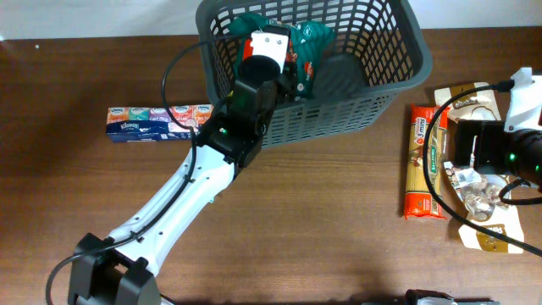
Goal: Pack container
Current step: 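Lower the pouch into the basket and open the left gripper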
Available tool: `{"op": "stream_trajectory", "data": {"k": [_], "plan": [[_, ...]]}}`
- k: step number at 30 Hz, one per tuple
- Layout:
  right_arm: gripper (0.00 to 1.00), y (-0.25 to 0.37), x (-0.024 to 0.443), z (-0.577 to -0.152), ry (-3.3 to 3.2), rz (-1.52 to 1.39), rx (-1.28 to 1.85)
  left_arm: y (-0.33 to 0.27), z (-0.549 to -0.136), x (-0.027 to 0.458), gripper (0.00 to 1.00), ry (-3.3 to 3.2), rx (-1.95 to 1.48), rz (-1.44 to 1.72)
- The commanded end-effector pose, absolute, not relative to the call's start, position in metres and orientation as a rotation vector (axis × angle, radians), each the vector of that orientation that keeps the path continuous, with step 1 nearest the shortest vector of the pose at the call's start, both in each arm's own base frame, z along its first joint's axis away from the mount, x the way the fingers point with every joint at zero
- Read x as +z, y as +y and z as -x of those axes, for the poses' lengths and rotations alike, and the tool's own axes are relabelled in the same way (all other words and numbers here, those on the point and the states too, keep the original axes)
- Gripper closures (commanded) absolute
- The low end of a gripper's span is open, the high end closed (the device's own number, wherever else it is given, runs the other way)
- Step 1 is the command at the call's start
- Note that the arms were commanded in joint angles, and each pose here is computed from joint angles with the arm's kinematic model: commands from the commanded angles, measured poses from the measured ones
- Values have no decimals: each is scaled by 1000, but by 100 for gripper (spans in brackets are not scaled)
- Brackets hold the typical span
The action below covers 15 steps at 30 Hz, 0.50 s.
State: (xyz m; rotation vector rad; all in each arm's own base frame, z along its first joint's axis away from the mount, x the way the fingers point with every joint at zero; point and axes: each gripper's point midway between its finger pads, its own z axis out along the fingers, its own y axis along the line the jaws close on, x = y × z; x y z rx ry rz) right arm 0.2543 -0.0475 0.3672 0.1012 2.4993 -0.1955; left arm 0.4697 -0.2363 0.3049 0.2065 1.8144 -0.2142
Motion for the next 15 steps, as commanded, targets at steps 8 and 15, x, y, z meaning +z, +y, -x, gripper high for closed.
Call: {"op": "stream_trajectory", "data": {"k": [8, 15], "plan": [[1, -52, 374, -252, 2475, -132, -219, -220, -475, 344, 98, 1722, -227, -140], [1, -52, 374, -252, 2475, -132, -219, -220, -475, 344, 67, 1722, -227, -140]]}}
